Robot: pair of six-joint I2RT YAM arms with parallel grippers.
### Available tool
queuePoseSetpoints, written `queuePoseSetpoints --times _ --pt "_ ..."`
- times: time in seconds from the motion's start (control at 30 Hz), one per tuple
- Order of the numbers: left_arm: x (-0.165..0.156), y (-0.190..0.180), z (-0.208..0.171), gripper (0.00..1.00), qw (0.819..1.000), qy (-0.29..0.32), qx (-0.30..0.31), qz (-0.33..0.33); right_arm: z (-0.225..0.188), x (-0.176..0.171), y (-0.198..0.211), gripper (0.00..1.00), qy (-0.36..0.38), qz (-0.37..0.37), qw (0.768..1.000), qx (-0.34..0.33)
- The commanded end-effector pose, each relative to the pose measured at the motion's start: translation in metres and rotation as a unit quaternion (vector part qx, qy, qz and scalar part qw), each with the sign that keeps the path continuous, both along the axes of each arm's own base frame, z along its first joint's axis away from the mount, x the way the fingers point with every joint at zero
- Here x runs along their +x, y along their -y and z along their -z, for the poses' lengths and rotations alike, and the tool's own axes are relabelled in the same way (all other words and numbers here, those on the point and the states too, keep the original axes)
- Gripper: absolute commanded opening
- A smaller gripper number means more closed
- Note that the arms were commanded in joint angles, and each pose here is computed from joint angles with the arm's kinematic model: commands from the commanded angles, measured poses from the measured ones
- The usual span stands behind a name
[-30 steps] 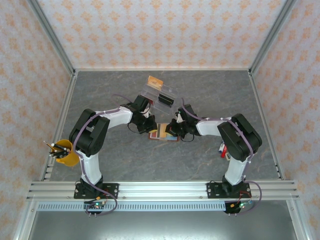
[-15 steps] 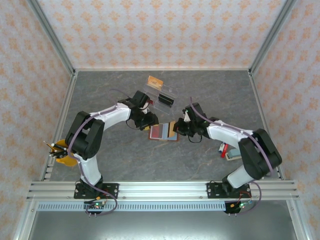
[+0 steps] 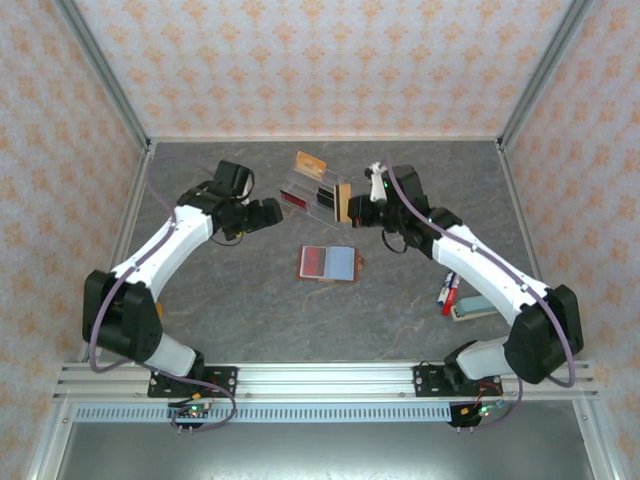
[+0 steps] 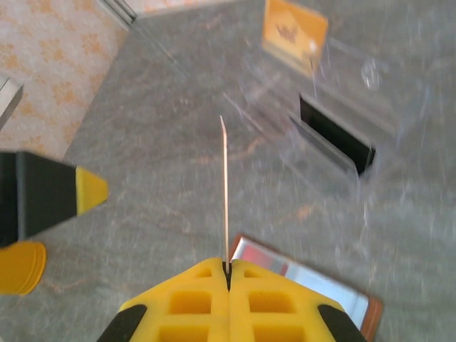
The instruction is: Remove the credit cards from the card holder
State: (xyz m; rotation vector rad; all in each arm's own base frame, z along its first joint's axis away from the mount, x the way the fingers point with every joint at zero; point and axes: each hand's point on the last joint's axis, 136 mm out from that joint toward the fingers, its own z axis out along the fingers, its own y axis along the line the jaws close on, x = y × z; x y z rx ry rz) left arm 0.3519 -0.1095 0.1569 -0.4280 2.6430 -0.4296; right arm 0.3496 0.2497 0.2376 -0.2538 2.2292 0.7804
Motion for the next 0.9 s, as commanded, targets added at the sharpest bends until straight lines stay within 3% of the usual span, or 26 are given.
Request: queuePoseSetpoints --times 0.0,0.1,0.33,0.63,0.87 --pt "-0.025 -0.044 -0.001 0.99 0.995 -0.009 0.096 -0.015 -0.01 0.029 -0.008 0.0 0.063 -0.021 0.996 -0.053" --pt "-0.033 -0.059 -0.012 1.0 0.992 0.002 0.126 -0.03 -0.016 0.056 -0.023 0.0 0.093 -0.039 0.991 -0.084" --pt "-0.036 -0.061 -0.023 1.0 0.992 0.015 0.123 -0.038 -0.004 0.118 -0.06 0.0 0.168 -0.124 0.961 -0.181" --pt "-0.035 -0.057 -0.01 1.0 0.993 0.003 0.112 -0.038 0.021 0.159 -0.087 0.0 0.179 -0.218 0.924 -0.257" --pt "-0.038 -0.055 -0.003 1.0 0.994 -0.007 0.106 -0.034 0.043 0.176 -0.087 0.0 0.171 -0.249 0.91 -0.283"
